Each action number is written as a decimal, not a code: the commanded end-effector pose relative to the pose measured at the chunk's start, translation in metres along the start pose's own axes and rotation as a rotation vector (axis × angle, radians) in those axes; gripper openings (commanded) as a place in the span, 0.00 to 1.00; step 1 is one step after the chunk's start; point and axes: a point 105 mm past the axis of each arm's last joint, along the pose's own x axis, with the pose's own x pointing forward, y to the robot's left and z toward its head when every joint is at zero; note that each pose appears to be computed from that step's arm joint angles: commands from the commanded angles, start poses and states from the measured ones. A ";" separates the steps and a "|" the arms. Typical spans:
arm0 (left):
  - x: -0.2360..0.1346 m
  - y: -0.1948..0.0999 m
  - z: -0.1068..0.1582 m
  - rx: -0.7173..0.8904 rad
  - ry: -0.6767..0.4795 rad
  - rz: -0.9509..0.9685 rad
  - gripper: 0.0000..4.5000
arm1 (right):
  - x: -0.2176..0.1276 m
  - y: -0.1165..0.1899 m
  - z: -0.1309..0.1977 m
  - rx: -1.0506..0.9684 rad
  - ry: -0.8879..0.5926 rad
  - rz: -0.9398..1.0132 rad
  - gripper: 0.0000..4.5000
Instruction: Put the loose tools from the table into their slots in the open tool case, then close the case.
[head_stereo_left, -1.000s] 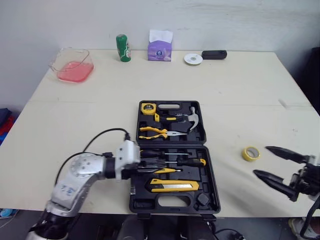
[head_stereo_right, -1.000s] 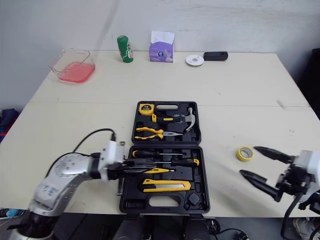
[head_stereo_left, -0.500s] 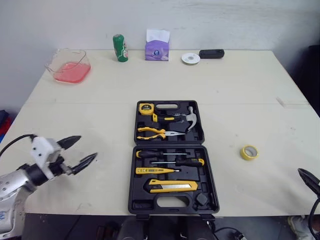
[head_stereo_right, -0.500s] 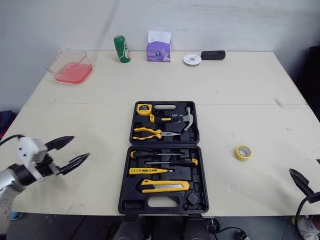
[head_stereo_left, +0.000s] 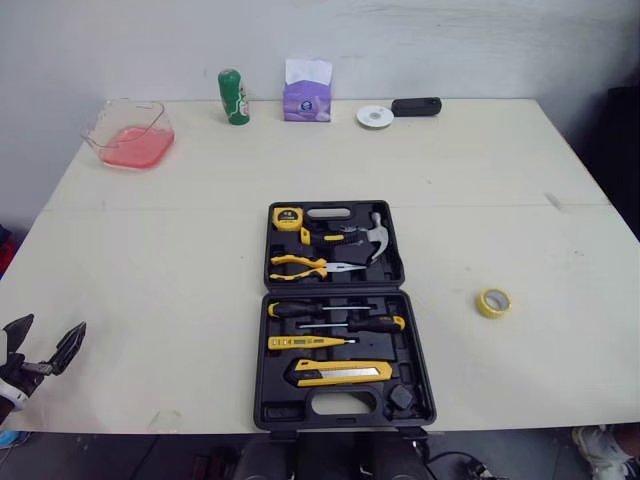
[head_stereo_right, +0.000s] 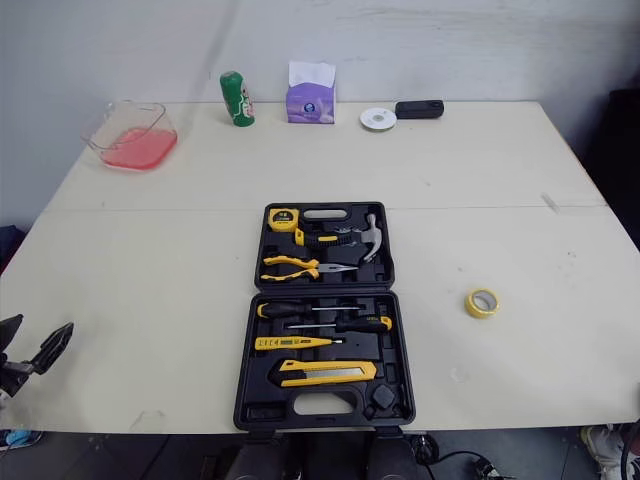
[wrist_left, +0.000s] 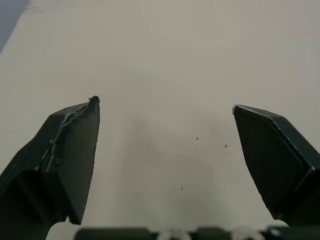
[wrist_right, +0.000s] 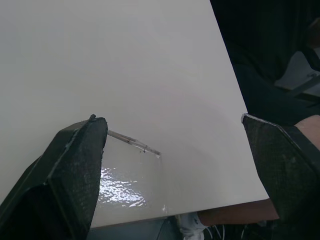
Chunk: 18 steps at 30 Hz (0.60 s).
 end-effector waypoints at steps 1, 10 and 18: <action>0.002 -0.002 0.008 0.020 -0.039 0.016 0.99 | 0.002 -0.004 0.016 -0.018 -0.061 0.015 1.00; 0.033 -0.072 0.061 0.040 -0.221 -0.343 0.99 | 0.023 0.040 0.061 -0.062 -0.158 0.351 1.00; 0.040 -0.170 0.112 0.188 -0.308 -0.853 0.99 | 0.014 0.094 0.135 -0.259 -0.144 0.770 1.00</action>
